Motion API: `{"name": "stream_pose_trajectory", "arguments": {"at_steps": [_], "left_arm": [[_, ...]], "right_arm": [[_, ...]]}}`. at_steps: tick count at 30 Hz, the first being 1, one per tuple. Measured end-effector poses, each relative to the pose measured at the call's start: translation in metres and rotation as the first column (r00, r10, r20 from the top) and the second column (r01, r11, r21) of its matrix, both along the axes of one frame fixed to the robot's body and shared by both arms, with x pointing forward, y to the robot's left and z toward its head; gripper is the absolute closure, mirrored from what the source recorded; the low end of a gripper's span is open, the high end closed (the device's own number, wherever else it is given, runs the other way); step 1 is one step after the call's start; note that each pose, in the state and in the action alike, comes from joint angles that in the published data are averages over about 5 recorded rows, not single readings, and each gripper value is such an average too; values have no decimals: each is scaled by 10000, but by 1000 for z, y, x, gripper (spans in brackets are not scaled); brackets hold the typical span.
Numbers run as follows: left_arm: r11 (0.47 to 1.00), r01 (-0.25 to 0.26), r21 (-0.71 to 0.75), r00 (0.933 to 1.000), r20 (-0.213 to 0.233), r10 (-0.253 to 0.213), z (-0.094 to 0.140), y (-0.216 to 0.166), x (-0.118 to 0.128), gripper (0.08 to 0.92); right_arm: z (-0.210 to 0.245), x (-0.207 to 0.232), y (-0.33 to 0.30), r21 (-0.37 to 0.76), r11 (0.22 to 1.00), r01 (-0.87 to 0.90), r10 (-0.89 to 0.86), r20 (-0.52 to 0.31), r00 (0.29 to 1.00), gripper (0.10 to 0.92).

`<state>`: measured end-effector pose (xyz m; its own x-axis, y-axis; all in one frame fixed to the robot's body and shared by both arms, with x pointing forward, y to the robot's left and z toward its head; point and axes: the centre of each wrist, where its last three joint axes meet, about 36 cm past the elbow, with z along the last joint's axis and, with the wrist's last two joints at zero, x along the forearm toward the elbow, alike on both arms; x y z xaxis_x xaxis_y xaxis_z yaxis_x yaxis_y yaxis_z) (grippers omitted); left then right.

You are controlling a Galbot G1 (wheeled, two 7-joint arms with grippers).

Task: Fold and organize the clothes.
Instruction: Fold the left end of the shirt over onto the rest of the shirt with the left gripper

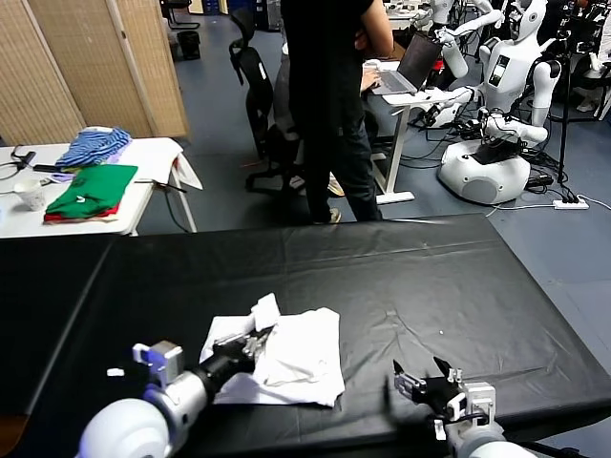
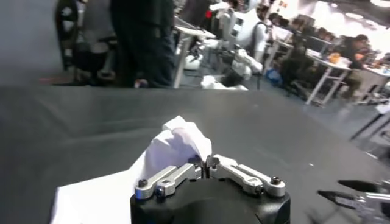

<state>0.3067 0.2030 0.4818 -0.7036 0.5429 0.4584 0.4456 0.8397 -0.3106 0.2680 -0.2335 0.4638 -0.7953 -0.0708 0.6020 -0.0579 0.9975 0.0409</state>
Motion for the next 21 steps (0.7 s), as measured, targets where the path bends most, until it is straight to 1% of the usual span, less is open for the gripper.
{"name": "stream_pose_trajectory", "arguments": {"at_steps": [4,12,21], "left_arm": [[9999,91,-93,9999,-56,-92,-2,-8,2,826],[9990,315,-316,9995,49,-313,0,-19,8,826],[9997,225,-67,9997,-39,-225,-16,-29,14,826]], "right_arm": [[-1,0,1,13,10000,-14,14,-24,10000,115],[-2,-1,1,13,10000,8,-8,-75,10000,115],[1,-4,4,111,9999,45,-45,-35,10000,115]]}}
